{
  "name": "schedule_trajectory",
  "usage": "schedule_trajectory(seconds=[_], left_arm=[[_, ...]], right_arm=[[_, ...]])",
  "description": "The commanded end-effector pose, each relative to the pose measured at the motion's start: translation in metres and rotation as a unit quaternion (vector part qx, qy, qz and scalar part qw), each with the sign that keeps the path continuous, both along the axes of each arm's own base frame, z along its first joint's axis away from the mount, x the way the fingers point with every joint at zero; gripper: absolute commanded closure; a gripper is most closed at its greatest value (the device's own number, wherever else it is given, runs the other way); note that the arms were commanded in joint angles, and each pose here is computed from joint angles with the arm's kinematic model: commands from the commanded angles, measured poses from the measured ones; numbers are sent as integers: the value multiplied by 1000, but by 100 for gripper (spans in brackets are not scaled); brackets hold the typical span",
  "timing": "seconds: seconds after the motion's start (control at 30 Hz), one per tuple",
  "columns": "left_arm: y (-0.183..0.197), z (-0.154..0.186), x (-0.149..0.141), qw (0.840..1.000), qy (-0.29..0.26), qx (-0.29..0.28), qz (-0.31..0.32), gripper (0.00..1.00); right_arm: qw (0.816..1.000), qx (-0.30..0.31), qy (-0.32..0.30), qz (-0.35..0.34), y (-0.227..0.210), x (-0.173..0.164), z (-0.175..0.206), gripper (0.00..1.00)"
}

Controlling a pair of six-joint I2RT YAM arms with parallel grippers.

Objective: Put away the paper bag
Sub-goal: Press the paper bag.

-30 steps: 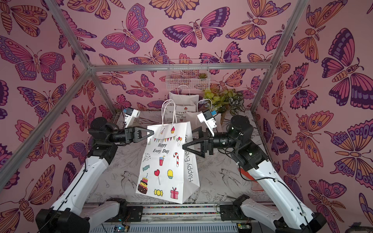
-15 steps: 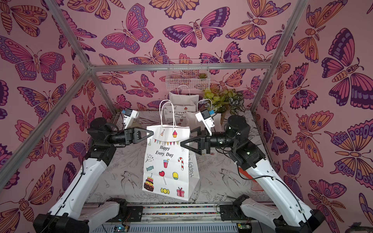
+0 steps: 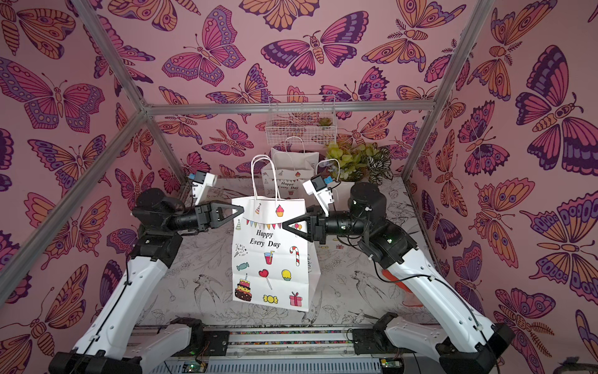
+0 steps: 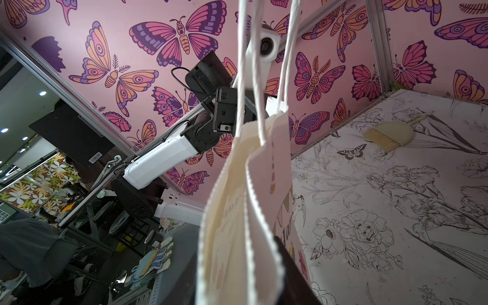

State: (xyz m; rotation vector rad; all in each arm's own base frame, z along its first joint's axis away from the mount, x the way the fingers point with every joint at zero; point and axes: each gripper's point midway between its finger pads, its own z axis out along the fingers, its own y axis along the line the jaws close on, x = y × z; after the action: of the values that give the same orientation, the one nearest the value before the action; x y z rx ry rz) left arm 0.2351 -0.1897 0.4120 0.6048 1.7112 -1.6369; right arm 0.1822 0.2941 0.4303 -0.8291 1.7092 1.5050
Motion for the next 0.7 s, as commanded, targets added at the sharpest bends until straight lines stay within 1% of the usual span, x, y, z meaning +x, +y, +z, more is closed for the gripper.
schedule_trajectory(seconds=[0.0,0.1,0.13,0.23,0.37,0.4,0.47,0.5,0.57,0.67], left_arm=[[1,16,-8,1000,-19,-4,5,94],[-1,21,-15,1000,-27,-5,-2,86],[-1,23,-17,1000,-29,-6,-4,80],[-3,28,-25,999,-41,-7,-9,59],[-8,39,-34,997,-70,-12,-12,24],[-9,43,-36,997,-82,-13,-10,19],[-8,54,-37,994,-109,-17,3,11],[-7,60,-36,992,-122,-19,13,10],[-5,75,-32,987,-155,-26,42,8],[-2,91,-26,977,-191,-35,85,8]], right_arm=[[999,21,-33,-2,-1,-5,18,68],[999,25,-34,-6,0,-3,19,76],[999,26,-35,-8,-1,-2,19,80],[999,27,-41,-13,-3,-4,19,89],[997,29,-65,-15,-11,-12,23,99],[997,27,-70,-14,-13,-14,24,100],[997,25,-76,-15,-17,-17,25,100],[997,24,-77,-11,-19,-18,26,100],[997,24,-72,-4,-24,-17,27,100],[998,35,-55,5,-32,-7,33,100]])
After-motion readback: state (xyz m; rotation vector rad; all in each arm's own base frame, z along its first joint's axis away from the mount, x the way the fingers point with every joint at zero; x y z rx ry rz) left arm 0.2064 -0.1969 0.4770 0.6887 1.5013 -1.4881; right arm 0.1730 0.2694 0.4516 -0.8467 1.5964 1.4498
